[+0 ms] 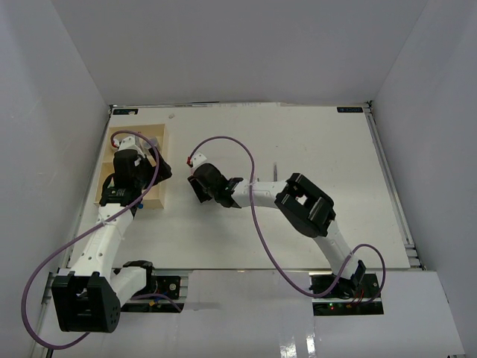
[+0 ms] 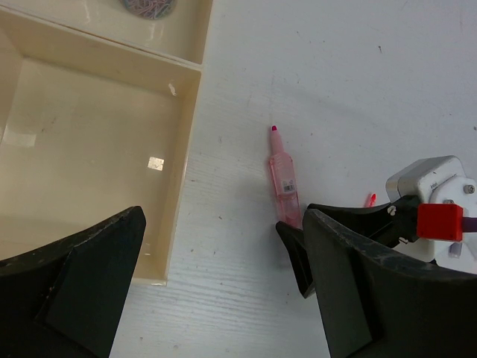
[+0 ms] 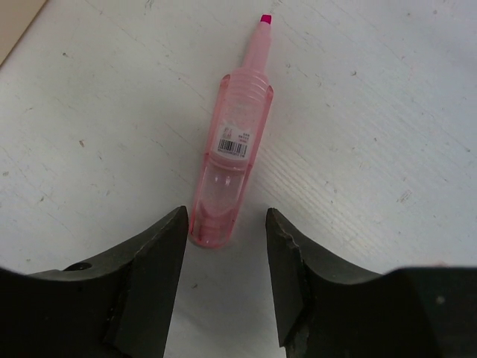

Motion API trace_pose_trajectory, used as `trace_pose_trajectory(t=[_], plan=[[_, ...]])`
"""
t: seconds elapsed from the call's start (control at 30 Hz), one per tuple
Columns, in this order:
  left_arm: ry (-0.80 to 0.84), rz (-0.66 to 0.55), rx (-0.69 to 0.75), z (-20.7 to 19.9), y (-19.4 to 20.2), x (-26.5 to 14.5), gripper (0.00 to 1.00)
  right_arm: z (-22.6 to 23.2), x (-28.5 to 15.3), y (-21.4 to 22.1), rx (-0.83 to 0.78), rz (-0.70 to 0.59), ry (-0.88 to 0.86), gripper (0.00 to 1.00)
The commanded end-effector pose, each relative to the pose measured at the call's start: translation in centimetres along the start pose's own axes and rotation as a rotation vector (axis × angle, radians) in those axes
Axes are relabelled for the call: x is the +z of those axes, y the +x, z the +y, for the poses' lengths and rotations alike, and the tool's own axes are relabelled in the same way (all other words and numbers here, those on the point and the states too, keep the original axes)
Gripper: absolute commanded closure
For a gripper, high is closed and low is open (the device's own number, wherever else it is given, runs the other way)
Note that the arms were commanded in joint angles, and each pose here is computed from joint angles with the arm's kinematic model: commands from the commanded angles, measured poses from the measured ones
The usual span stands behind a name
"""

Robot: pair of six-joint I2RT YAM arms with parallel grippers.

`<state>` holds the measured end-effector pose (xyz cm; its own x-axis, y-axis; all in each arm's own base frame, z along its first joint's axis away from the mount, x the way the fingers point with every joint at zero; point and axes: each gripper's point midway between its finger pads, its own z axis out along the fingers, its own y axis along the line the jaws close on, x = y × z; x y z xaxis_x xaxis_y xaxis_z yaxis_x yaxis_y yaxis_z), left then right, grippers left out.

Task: Sort the stationery into containers
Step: Pick up the pen from the center of the board.

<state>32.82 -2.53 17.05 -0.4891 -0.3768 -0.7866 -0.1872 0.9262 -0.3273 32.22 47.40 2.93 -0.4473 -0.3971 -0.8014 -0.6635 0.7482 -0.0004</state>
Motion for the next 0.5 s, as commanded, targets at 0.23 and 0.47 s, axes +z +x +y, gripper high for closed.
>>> trace_pose_trajectory(t=[0.23, 0.47], plan=[[0.015, -0.023, -0.003, -0.4, -0.6, -0.5, 0.02, -1.2, -0.4, 2.3, -0.01, 0.015, 0.048, 0.62], [0.023, -0.019, -0.004, -0.6, -0.5, -0.5, 0.02, -1.6, -1.8, 2.3, -0.036, -0.018, 0.036, 0.68]])
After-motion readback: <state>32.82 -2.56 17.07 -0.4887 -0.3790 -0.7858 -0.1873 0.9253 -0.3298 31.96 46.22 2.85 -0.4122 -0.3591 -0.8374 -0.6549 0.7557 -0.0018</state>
